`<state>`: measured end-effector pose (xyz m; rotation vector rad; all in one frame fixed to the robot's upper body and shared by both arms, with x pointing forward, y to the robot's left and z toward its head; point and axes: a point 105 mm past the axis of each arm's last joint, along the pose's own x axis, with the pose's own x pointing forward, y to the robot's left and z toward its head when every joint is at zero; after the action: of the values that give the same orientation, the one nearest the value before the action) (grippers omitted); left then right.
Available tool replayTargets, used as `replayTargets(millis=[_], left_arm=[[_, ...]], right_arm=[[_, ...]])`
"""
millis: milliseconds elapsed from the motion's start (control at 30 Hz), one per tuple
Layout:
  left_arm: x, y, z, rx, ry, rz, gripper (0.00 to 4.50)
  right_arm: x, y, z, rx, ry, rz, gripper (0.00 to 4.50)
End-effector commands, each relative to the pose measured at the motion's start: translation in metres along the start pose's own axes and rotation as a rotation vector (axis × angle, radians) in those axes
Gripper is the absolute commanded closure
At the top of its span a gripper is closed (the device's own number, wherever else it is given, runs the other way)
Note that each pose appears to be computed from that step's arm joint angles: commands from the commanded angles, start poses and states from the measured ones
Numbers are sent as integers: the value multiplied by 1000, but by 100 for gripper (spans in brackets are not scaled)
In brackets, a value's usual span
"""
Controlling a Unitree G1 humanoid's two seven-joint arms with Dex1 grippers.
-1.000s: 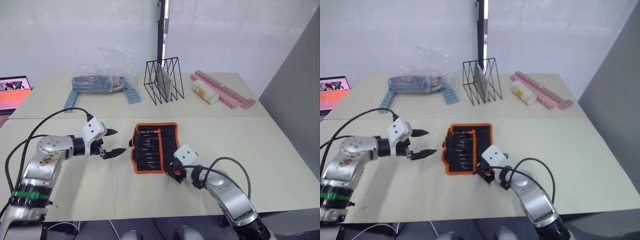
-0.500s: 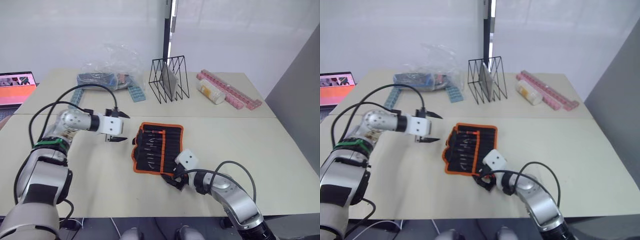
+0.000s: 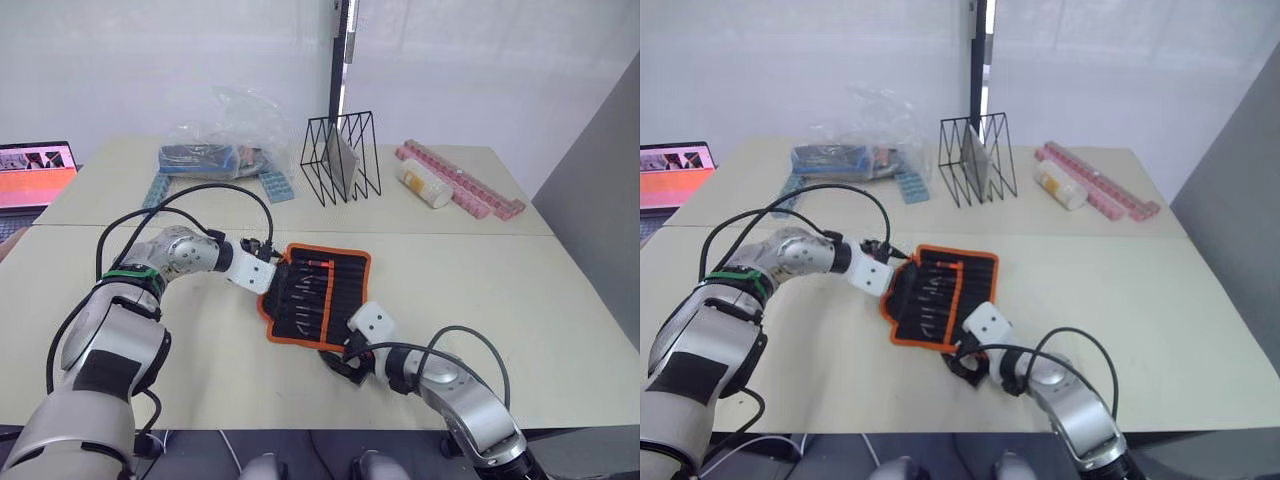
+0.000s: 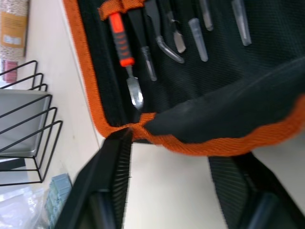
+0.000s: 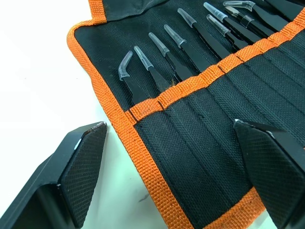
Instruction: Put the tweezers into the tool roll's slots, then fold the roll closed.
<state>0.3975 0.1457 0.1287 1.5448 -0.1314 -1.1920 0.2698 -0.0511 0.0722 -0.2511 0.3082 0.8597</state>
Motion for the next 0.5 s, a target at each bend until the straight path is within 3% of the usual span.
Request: replayTargets(millis=[33, 133, 267, 500], left_arm=[[-6, 13, 1, 44, -2, 38, 350], [-8, 10, 1, 39, -10, 31, 446], [-13, 3, -2, -15, -17, 5, 446], [-13, -5, 7, -194, -127, -40, 446]], right_arm=[[-3, 4, 7, 1, -28, 6, 0], [-3, 4, 7, 2, -29, 3, 0], [-4, 2, 10, 2, -34, -2, 0], [-7, 1, 26, 6, -95, 7, 0]])
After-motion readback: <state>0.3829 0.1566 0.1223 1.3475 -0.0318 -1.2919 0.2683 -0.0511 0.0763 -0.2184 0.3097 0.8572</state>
